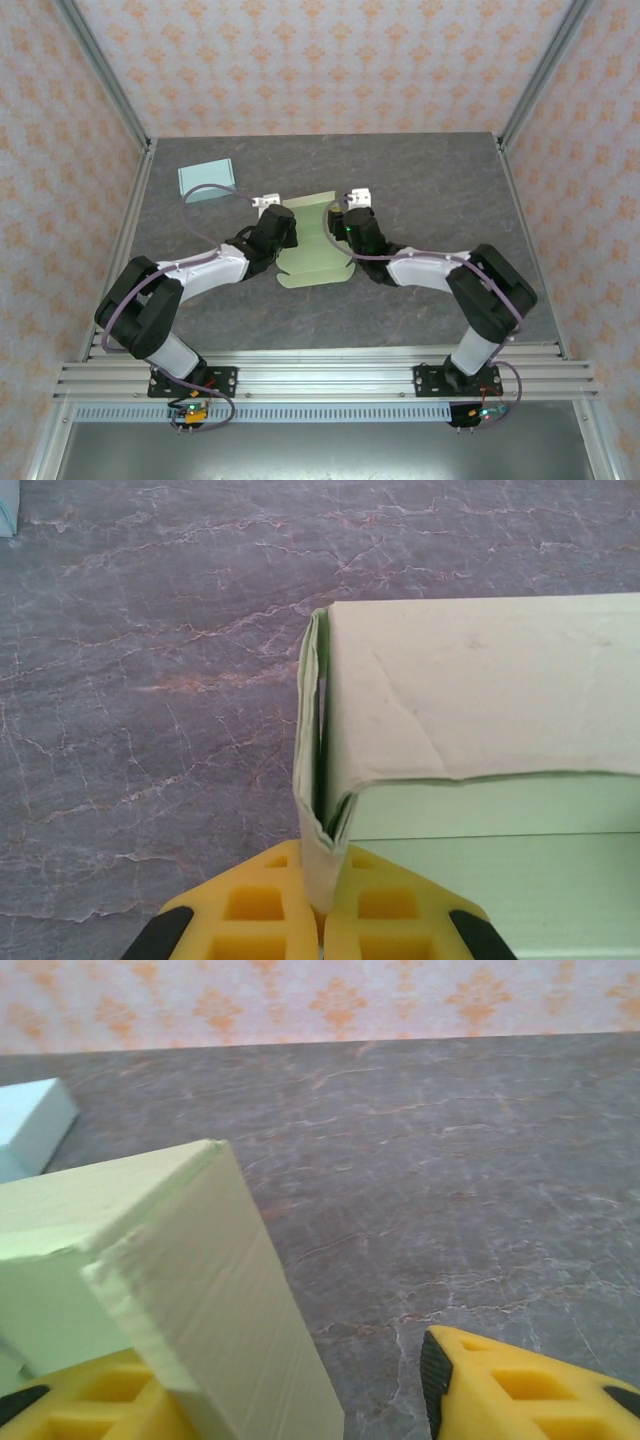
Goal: Fold the paper box
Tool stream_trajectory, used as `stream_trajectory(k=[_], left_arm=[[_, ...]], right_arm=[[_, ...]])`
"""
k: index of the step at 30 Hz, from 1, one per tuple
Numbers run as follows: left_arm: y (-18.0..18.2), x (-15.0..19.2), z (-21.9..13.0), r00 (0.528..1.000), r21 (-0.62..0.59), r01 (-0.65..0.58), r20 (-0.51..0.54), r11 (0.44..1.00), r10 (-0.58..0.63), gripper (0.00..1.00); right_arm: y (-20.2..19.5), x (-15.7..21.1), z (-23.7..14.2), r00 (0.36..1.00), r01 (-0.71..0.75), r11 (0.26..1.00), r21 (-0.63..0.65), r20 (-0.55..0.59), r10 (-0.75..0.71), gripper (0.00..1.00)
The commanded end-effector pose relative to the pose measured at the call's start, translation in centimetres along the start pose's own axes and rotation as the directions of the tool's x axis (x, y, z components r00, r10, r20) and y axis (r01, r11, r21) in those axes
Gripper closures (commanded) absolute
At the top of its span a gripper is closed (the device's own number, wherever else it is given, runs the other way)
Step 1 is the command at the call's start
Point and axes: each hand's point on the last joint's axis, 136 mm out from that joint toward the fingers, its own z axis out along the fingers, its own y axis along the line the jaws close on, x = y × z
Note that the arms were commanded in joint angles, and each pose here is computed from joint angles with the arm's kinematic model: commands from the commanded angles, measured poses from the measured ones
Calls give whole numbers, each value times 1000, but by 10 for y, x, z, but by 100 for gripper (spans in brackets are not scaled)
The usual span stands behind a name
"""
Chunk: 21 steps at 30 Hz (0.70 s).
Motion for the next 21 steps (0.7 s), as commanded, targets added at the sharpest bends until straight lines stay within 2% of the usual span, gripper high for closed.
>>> stream_trajectory(k=[1, 3, 6, 10, 11, 13, 16, 21], left_arm=[[23, -9, -3, 1000, -112, 12, -5, 994, -13, 100], [22, -11, -5, 1000, -106, 13, -11, 994, -14, 100], [20, -13, -7, 1000, -84, 18, -1, 996, -18, 100], [23, -12, -9, 999, -85, 28, -17, 996, -29, 100], [24, -11, -10, 999, -82, 29, -20, 996, -31, 100], [27, -10, -12, 999, -86, 40, -14, 996, -41, 100], [32, -12, -13, 998, -94, 55, -11, 994, -57, 100], [32, -15, -15, 997, -71, 72, -1, 995, -73, 100]], right_arm=[[11, -7, -12, 1000, -6, 977, -214, -25, 1, 38], [14, -11, -17, 999, -5, 955, -298, -47, -9, 34], [15, -14, -16, 996, 52, 938, -342, -54, -74, 33], [15, -24, -18, 998, 15, 893, -449, -53, -43, 33], [16, -25, -19, 996, 28, 880, -475, -62, -65, 28], [13, -22, -17, 990, 70, 878, -474, -74, -119, 23], [15, -21, -19, 982, 108, 860, -499, -80, -169, 23], [28, -26, -29, 980, 86, 800, -594, -96, -176, 22]])
